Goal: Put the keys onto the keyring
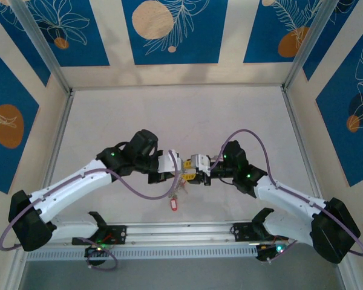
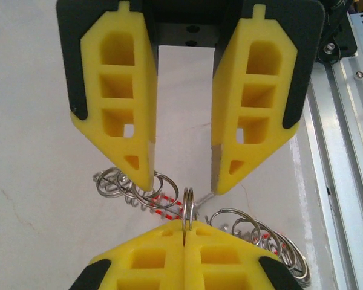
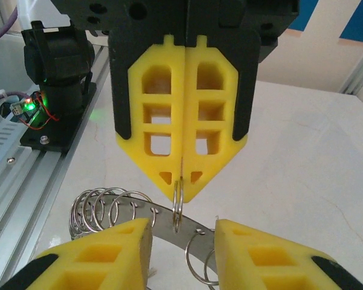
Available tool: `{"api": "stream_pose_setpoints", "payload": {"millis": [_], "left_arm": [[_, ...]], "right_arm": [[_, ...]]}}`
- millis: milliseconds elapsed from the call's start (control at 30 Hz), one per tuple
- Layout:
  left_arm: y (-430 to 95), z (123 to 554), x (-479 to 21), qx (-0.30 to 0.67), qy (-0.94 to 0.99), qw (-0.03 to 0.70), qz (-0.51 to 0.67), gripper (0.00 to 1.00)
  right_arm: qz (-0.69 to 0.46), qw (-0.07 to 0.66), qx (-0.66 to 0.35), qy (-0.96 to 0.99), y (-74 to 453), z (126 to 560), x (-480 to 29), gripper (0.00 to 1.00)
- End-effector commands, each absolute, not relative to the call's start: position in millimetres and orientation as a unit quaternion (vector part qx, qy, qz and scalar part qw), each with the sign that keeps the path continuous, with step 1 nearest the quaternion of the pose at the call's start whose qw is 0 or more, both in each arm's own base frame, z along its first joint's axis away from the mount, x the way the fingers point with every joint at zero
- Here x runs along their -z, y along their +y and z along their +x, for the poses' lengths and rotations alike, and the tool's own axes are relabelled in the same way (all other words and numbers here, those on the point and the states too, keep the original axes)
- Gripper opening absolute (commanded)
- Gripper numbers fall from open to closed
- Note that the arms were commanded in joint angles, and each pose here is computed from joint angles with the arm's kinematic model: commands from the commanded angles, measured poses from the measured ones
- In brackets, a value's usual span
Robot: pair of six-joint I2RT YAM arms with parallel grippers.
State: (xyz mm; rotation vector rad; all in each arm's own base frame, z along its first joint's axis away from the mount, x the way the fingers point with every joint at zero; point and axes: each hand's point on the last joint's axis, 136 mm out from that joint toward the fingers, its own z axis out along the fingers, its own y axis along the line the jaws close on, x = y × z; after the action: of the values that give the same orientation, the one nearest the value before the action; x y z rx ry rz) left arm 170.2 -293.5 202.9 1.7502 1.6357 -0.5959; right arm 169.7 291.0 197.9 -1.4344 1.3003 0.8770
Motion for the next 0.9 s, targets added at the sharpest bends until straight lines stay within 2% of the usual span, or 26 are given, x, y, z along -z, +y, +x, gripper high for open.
{"api": "stream_pose_setpoints", "payload": {"millis": [0, 67, 200, 333, 467, 533, 567, 867], "left_arm": [[-298.7, 169.8, -212.6, 0.228, 0.612, 0.334, 0.680, 0.00], [-300.8, 169.2, -211.8, 0.229, 0.610, 0.331, 0.682, 0.00], [-303.0, 168.8, -214.4, 0.232, 0.604, 0.337, 0.683, 0.00], [-304.5, 168.2, -218.6, 0.237, 0.596, 0.352, 0.682, 0.00], [-300.8, 164.2, -229.6, 0.241, 0.584, 0.379, 0.676, 0.01], [-295.3, 163.0, -231.3, 0.233, 0.578, 0.396, 0.674, 0.21], [-291.8, 161.6, -232.0, 0.230, 0.573, 0.405, 0.674, 0.24], [-283.2, 159.9, -242.0, 0.242, 0.572, 0.441, 0.648, 0.29]], "right_arm": [[-0.588, 0.482, -0.361, 0.540, 294.7, 172.0, -201.3, 0.31], [-0.586, 0.479, -0.365, 0.542, 296.7, 172.7, -202.2, 0.26], [-0.588, 0.474, -0.368, 0.542, 302.4, 172.5, -201.4, 0.25], [-0.586, 0.470, -0.370, 0.546, 305.1, 174.5, -201.3, 0.00], [-0.571, 0.481, -0.370, 0.552, 304.3, 180.1, -203.4, 0.00], [-0.548, 0.498, -0.388, 0.548, 299.9, 182.1, -213.6, 0.00], [-0.537, 0.510, -0.402, 0.538, 296.8, 181.3, -219.8, 0.00], [-0.525, 0.559, -0.443, 0.464, 281.2, 166.8, -247.4, 0.00]]}}
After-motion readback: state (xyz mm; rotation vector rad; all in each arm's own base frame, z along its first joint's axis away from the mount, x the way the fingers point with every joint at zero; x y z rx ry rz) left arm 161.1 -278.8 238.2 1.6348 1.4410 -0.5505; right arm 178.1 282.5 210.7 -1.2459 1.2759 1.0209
